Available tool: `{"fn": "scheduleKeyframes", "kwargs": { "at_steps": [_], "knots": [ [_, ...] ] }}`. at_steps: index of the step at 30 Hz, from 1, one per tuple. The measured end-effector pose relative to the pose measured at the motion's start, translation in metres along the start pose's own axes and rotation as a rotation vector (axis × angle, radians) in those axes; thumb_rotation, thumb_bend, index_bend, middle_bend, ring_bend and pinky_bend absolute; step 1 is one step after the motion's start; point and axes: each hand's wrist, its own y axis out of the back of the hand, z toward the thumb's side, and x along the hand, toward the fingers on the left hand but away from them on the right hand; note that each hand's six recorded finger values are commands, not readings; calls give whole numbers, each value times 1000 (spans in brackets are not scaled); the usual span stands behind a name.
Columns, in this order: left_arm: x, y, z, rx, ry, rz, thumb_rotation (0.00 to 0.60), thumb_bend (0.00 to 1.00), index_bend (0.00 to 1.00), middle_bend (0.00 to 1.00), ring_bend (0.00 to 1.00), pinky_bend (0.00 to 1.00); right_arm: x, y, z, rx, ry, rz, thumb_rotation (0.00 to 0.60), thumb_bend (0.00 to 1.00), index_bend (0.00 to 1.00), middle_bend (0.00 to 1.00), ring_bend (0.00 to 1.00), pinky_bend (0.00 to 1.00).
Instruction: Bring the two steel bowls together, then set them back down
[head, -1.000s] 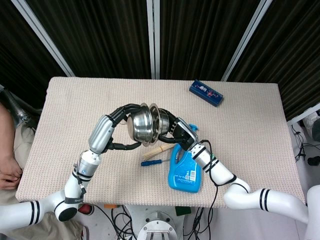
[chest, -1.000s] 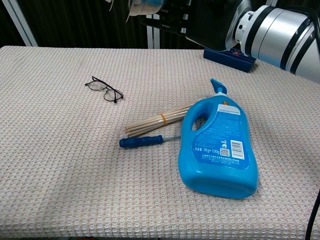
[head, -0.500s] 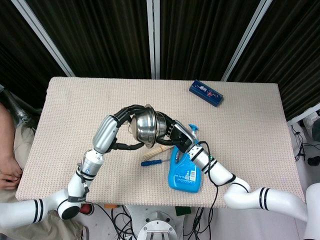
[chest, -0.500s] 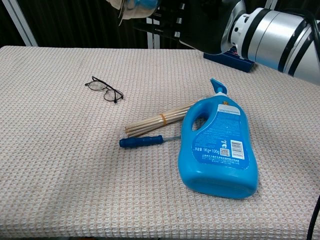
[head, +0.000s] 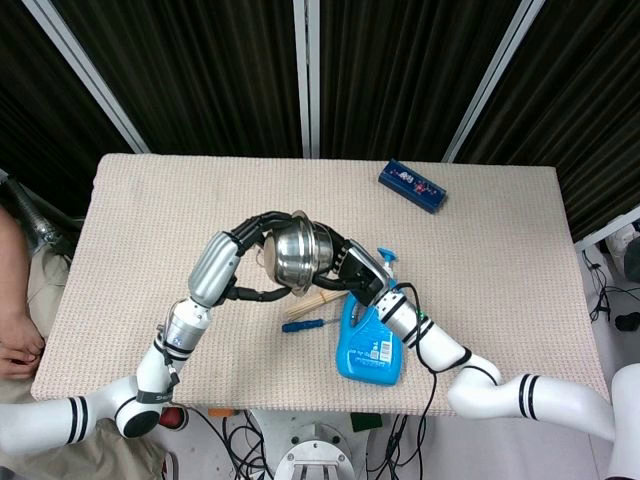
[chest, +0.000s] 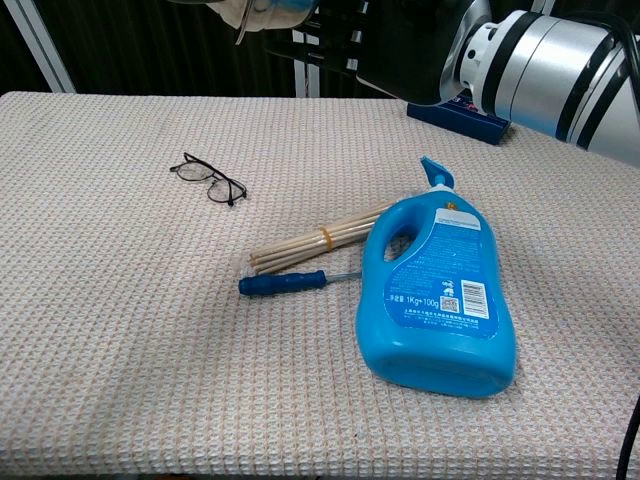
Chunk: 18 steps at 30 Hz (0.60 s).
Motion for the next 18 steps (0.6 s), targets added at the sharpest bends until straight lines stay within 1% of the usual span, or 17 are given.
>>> {"fn": "scheduleKeyframes", "kwargs": {
  "at_steps": [3,5,8,9,11,12,14,15,16,18],
  "knots": [
    [-1,7,1,-6,-4,20,600,149,499,454,353,461,4,9,4,1,12,-27,600,292,359,336,285,159],
    [-3,13,1,-15,-5,36,600,150,499,454,354,461,10,20,11,14,27,-52,600,293,360,336,285,159],
    [-7,32,-2,-30,2,73,600,150,501,454,354,461,19,36,27,58,60,-88,600,294,360,336,285,159],
    [-11,42,-6,-23,12,90,600,150,501,455,355,461,23,42,34,86,73,-101,600,296,360,336,285,159],
    [-17,60,-15,3,36,112,600,150,503,459,357,464,32,55,52,174,104,-130,600,302,360,336,285,160],
    [-22,73,-22,26,60,123,600,149,504,460,358,465,36,60,58,219,118,-141,600,307,360,336,285,162],
    [-31,91,-35,58,105,124,600,149,505,462,359,467,46,69,73,346,145,-167,600,317,360,336,285,165],
    [-37,102,-44,78,140,112,600,149,505,462,359,467,52,73,79,414,152,-178,600,323,360,337,285,165],
    [-42,109,-52,96,169,96,600,150,505,462,359,467,60,78,87,516,156,-194,600,325,361,337,285,164],
    [-54,120,-73,152,248,43,600,151,506,463,359,467,75,86,98,684,147,-217,600,309,363,337,280,163]
  ]
}}
